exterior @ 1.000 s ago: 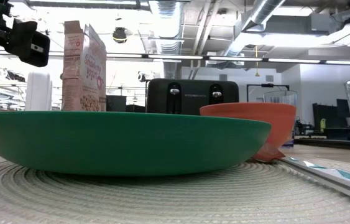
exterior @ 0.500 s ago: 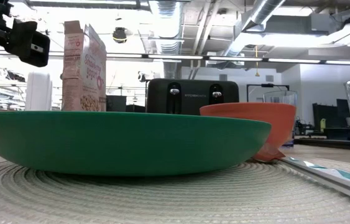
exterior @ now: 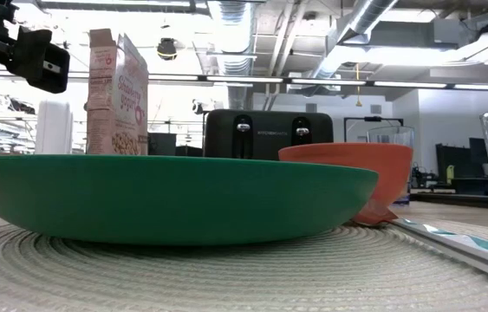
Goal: Arrange a breakfast setting
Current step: Put the apple on the plate
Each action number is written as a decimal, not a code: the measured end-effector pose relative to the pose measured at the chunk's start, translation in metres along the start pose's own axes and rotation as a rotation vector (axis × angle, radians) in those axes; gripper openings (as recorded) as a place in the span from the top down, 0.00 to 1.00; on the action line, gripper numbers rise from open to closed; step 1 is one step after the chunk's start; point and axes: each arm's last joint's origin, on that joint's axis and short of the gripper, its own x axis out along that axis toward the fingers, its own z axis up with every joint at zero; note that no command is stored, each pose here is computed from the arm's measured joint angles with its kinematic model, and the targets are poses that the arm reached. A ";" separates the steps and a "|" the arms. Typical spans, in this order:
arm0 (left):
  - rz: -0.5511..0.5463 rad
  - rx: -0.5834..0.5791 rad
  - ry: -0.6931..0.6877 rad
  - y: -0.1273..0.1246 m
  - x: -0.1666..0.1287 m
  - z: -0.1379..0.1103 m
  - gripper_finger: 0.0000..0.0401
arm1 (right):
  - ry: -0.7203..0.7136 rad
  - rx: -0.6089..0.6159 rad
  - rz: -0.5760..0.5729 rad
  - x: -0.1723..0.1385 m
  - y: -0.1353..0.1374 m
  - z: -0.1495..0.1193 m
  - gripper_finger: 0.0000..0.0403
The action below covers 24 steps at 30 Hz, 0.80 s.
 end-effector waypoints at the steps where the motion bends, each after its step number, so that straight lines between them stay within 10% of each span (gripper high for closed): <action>1: 0.000 0.000 0.000 0.000 0.000 0.000 0.56 | -0.010 0.000 -0.004 0.002 0.000 0.000 0.26; 24: 0.000 0.000 0.000 0.000 0.000 0.000 0.56 | -0.043 0.020 -0.056 0.033 0.011 -0.010 0.26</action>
